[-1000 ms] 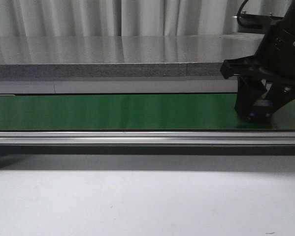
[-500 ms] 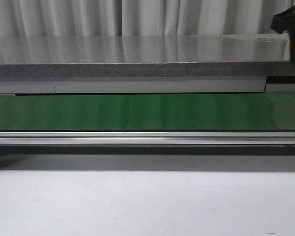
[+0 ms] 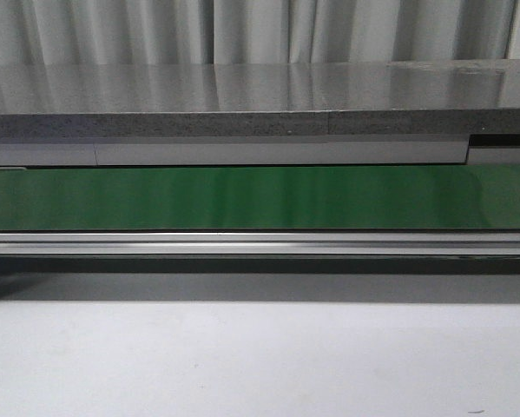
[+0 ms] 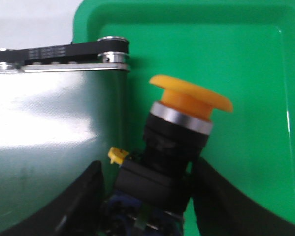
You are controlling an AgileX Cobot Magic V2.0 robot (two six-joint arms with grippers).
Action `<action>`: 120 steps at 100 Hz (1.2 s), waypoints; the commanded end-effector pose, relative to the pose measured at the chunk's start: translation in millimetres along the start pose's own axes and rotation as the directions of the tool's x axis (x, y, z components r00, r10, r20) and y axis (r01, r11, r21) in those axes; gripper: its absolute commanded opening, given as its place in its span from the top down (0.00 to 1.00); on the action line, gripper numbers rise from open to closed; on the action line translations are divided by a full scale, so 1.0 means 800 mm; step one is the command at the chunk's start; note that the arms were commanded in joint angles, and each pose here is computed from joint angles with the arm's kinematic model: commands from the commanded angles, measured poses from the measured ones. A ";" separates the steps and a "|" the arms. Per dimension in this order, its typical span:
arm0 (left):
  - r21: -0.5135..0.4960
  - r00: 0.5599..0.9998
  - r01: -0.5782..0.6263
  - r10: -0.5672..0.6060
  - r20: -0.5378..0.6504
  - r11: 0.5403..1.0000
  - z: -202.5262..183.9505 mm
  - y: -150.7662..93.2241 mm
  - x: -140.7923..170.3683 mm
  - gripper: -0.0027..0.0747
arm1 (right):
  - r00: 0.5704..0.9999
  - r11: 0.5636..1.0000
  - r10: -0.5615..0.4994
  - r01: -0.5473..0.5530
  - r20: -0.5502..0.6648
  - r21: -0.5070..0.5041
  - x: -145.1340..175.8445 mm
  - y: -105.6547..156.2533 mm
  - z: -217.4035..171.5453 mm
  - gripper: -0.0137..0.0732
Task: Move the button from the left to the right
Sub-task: 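Carry the button with the right gripper and lower it into the green tray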
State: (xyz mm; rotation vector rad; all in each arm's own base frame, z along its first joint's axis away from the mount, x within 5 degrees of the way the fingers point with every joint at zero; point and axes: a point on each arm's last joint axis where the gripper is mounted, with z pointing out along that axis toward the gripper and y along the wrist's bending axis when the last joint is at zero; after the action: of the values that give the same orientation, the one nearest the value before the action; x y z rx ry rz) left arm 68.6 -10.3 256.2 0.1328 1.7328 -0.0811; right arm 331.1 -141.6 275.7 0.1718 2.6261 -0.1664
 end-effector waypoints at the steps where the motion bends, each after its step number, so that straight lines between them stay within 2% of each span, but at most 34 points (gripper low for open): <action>1: -0.005 0.995 0.015 -0.015 0.100 1.000 -0.002 0.001 -0.020 0.96 | 0.996 1.000 -0.001 0.000 0.086 0.016 -0.011 -0.024 -0.005 0.64; 22: -0.005 0.995 0.015 -0.015 0.100 1.000 -0.002 0.001 -0.020 0.96 | 0.996 0.998 0.065 -0.065 -0.059 0.000 0.016 -0.062 0.051 0.64; 39: -0.005 0.995 0.015 -0.015 0.100 1.000 -0.002 0.001 -0.020 0.96 | 0.995 1.000 0.024 -0.026 -0.095 -0.017 0.022 -0.064 0.070 0.64; 69: -0.005 0.995 0.015 -0.015 0.100 1.000 -0.002 0.001 -0.020 0.96 | 0.993 0.999 0.016 -0.021 -0.118 -0.034 0.026 -0.063 0.086 0.63; 86: -0.005 0.995 0.015 -0.015 0.100 1.000 -0.002 0.001 -0.020 0.96 | 0.991 0.998 0.032 -0.038 -0.129 -0.050 0.028 -0.062 0.096 0.53; 109: -0.005 0.995 0.015 -0.015 0.100 1.000 -0.002 0.001 -0.020 0.96 | 0.995 0.999 0.033 -0.036 -0.095 -0.031 0.024 -0.065 0.093 0.29; 120: -0.005 0.995 0.015 -0.015 0.100 1.000 -0.002 0.001 -0.020 0.96 | 0.996 0.999 0.034 -0.036 -0.083 -0.026 0.022 -0.065 0.090 0.27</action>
State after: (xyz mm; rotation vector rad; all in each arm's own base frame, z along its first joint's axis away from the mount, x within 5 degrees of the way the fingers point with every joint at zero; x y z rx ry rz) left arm 68.6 -10.3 256.2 0.1328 1.7328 -0.0811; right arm 339.8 -199.0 174.7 0.2323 2.8163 -0.0418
